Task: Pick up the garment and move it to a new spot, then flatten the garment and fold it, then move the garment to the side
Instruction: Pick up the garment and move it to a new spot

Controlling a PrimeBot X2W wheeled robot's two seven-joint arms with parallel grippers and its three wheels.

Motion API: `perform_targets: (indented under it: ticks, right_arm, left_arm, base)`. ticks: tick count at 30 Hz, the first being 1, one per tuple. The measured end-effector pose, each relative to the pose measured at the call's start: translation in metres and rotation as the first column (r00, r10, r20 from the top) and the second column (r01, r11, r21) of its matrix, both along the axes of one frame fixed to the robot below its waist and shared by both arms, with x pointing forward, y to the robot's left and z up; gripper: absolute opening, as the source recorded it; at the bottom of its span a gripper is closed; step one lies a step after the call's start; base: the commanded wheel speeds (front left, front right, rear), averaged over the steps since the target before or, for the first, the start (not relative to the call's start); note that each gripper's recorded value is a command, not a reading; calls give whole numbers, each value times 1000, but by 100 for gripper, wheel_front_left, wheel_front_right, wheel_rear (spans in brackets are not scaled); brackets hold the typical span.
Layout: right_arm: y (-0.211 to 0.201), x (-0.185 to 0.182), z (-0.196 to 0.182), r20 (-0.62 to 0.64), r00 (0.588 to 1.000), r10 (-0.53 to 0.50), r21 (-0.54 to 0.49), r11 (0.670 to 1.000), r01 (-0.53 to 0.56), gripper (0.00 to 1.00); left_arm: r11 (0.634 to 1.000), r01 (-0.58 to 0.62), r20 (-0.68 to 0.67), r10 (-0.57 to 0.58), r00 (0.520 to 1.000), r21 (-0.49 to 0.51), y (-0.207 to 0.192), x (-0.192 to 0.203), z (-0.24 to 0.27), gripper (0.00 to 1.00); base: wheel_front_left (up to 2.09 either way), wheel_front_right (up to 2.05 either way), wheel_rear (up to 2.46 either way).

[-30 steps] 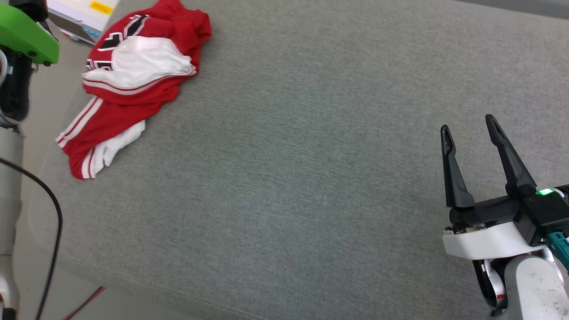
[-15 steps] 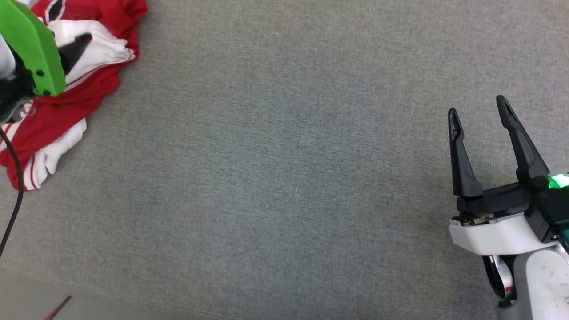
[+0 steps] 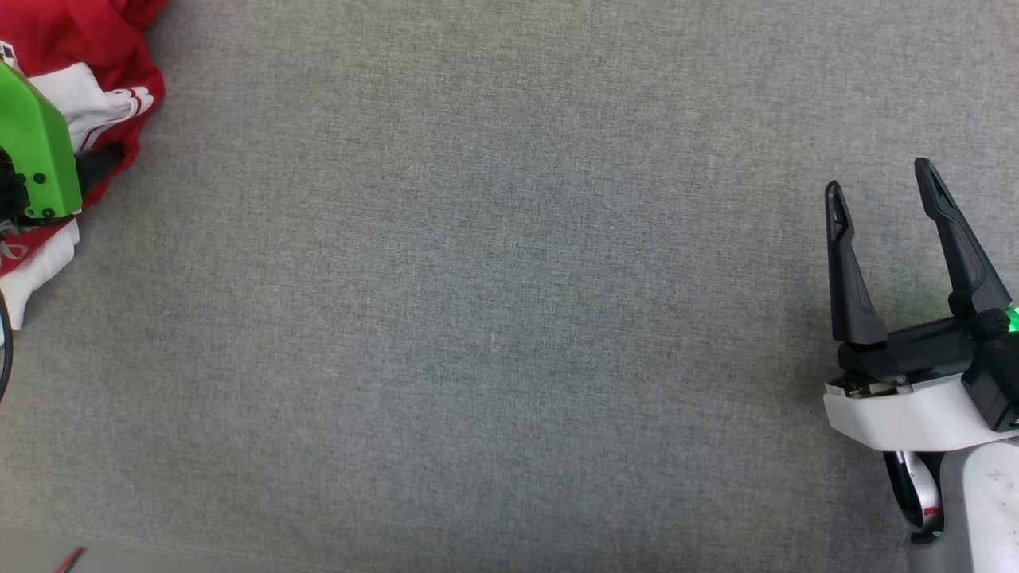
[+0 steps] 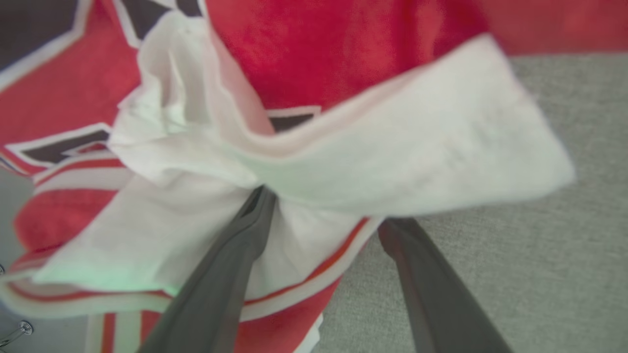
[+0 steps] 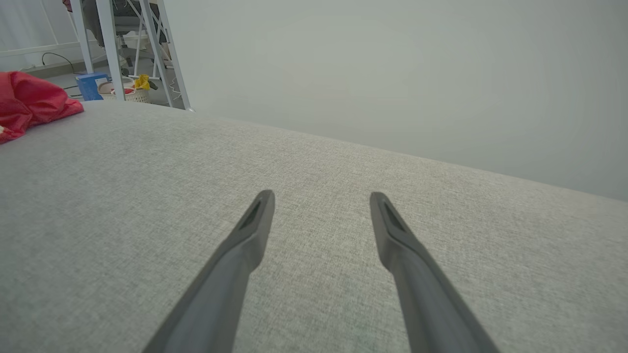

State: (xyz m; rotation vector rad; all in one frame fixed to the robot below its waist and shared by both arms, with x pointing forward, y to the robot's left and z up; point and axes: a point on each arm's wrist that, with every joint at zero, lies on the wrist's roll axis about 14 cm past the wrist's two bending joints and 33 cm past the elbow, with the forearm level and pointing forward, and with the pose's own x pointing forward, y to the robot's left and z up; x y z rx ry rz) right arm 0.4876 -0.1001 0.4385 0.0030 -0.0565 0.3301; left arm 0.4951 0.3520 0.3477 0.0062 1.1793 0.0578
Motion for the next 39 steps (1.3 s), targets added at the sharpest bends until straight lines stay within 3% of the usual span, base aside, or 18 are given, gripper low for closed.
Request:
perform_targets:
  ticks: [1, 2, 3, 13, 20, 30, 31, 34, 39]
  right_arm:
    - [-1, 0, 0, 0, 1000, -2, -1, 1000, 2, 100]
    - [-1, 0, 0, 0, 1000, -3, -1, 1000, 3, 100]
    - [-1, 0, 0, 1, 1000, -2, -1, 1000, 2, 100]
    - [9, -5, 27, 51, 999, 13, 25, 1000, -14, 100]
    - [11, -19, 55, 87, 996, 2, 56, 998, -7, 100]
    - [-1, -38, 98, 168, 985, -43, 81, 996, 29, 100]
    - [-14, -42, 105, 180, 980, -81, 92, 994, 65, 100]
    - [-31, -46, 110, 187, 974, -125, 94, 990, 109, 100]
    - [-60, -54, 114, 192, 960, -201, 86, 978, 188, 100]
  left_arm:
    - [1000, -6, -1, 6, 1000, -7, 0, 0, -1, 100]
    - [1000, -8, 0, 8, 1000, -8, 0, -1, -1, 62]
    - [1000, -2, 6, 2, 1000, -3, 0, -1, 0, 0]
    - [994, 106, 228, -108, 968, 22, -24, 19, 43, 0]
    - [953, 280, 410, -302, 861, 113, -58, 32, 113, 0]
    - [801, 554, 577, -568, 587, 225, -169, 29, 187, 0]
    - [740, 635, 608, -615, 503, 222, -216, 27, 189, 0]
    - [665, 720, 652, -638, 411, 197, -273, 21, 189, 0]
    - [559, 815, 711, -634, 305, 149, -350, 9, 184, 0]
  base:
    - [0, 0, 0]
    - [0, 0, 0]
    - [0, 0, 0]
    - [0, 0, 0]
    - [0, 0, 0]
    - [0, 0, 0]
    - [0, 0, 0]
    - [0, 0, 0]
    - [0, 0, 0]
